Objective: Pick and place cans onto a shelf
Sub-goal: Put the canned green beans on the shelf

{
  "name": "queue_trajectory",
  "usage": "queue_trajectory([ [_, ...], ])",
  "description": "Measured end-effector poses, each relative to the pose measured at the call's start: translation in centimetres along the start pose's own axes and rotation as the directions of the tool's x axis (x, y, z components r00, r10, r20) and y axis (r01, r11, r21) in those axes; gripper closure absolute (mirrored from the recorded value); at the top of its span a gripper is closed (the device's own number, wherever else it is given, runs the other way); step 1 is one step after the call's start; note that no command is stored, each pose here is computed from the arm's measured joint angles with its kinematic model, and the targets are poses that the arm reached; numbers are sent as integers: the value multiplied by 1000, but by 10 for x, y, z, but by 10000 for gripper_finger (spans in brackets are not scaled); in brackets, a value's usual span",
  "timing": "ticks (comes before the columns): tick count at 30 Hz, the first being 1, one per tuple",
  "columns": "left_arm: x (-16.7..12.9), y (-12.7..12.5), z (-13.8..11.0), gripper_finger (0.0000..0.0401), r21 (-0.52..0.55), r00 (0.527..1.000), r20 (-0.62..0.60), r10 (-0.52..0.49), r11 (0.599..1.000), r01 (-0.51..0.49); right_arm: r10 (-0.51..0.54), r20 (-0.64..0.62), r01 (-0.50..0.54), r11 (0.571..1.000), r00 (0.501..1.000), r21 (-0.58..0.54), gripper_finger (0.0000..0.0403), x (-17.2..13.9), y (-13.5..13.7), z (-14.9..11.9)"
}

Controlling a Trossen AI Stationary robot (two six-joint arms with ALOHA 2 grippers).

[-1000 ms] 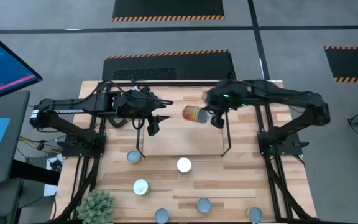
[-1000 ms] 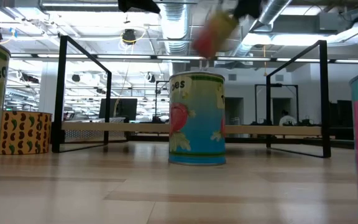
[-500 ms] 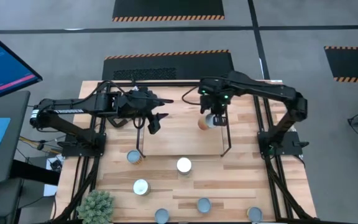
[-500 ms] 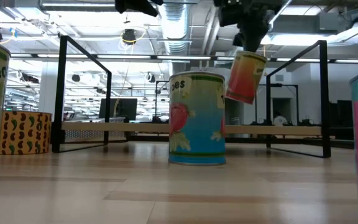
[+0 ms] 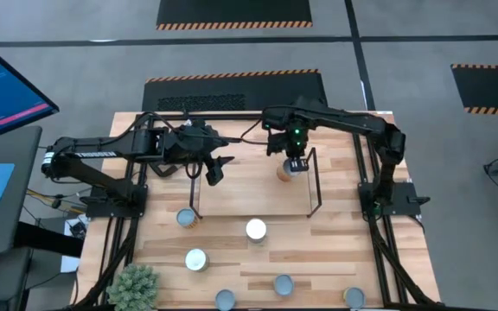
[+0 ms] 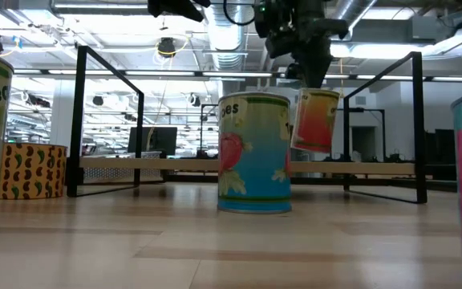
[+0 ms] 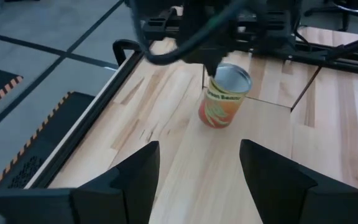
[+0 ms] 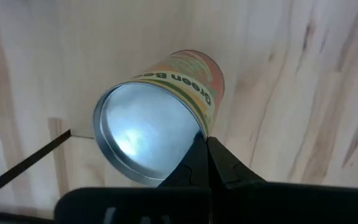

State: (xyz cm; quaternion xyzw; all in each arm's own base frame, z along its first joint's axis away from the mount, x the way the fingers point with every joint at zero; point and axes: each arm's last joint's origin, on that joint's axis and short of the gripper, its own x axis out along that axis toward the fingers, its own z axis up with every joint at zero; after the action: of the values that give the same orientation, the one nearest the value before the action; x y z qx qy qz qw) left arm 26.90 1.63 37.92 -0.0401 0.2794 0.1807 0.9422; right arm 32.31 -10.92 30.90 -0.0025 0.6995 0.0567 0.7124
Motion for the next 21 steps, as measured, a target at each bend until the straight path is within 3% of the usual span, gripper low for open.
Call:
queue_trajectory([
  [6,0,0,0,189,-4,1000,0,1,1000,-1,16,-21,-14,997,1000,74,403,6,-4,1],
  [14,0,0,0,189,2,1000,1,2,1000,-2,32,-67,-32,999,997,-7,403,18,1,9],
  [21,0,0,0,189,3,1000,1,3,1000,-3,5,-54,-4,1000,999,19,400,16,-1,9],
])
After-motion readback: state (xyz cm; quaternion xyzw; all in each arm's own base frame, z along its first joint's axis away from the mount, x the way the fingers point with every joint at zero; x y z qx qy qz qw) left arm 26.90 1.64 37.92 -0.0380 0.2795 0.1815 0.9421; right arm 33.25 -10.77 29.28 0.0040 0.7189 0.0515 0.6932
